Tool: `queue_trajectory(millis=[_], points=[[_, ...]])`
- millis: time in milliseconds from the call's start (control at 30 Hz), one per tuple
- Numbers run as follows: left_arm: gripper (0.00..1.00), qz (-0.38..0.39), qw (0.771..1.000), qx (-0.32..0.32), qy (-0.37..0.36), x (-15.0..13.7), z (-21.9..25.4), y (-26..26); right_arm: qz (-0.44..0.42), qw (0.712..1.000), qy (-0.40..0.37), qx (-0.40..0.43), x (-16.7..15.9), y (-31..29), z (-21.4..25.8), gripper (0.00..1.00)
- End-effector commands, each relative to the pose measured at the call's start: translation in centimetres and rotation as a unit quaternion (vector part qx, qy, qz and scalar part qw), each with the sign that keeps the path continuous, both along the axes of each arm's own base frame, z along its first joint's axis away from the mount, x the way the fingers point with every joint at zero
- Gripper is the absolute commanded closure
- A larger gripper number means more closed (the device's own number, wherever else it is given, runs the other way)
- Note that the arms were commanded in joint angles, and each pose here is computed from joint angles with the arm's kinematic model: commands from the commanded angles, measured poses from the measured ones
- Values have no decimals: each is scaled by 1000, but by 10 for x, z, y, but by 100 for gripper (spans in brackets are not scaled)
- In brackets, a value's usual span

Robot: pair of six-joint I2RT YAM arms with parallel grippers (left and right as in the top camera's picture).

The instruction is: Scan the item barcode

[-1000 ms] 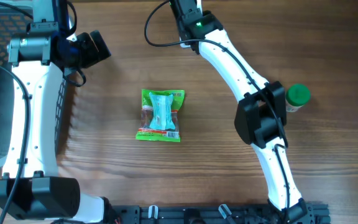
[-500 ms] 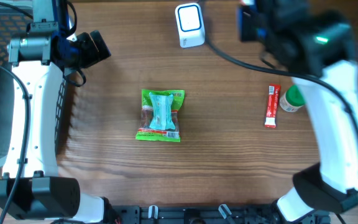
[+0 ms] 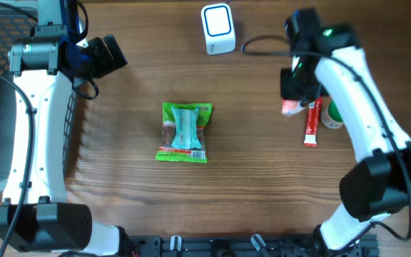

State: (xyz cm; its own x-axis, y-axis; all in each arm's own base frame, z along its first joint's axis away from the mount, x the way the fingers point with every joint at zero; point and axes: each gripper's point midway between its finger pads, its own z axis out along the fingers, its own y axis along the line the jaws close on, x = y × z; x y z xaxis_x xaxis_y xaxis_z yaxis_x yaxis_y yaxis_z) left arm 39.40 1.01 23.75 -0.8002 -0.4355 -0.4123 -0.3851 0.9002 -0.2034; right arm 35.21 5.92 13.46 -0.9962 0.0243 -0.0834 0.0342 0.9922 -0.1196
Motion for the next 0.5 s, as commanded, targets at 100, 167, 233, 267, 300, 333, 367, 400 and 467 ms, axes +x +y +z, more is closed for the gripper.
queue_trajectory(millis=[100, 167, 233, 267, 300, 333, 367, 400, 467], points=[[0, -4, 1000, 6, 1, 0, -1, 2, -3, 998, 39, -43, -30, -19, -86, 84], [0, -4, 1000, 6, 1, 0, -1, 2, -3, 998, 33, -57, -30, -24, -93, 67], [0, -4, 1000, 6, 1, 0, -1, 2, -3, 997, 26, -66, -27, -27, -92, 60], [0, -4, 1000, 6, 1, 0, -1, 2, -3, 998, 23, -65, -25, -27, -89, 53], [0, -4, 1000, 6, 1, 0, -1, 2, -4, 998, 22, -65, -23, -26, -86, 47], [0, -4, 1000, 6, 1, 0, -1, 2, -4, 998, 22, -63, -22, -25, -83, 45], [0, -4, 1000, 6, 1, 0, -1, 2, -4, 998, 21, -56, -20, -23, -79, 44], [0, -4, 1000, 6, 1, 0, -1, 2, -3, 999, 21, -45, -19, -19, -76, 45], [0, -4, 1000, 7, 1, 0, -1, 2, -2, 1000, 21, -1, -16, -3, -72, 47]])
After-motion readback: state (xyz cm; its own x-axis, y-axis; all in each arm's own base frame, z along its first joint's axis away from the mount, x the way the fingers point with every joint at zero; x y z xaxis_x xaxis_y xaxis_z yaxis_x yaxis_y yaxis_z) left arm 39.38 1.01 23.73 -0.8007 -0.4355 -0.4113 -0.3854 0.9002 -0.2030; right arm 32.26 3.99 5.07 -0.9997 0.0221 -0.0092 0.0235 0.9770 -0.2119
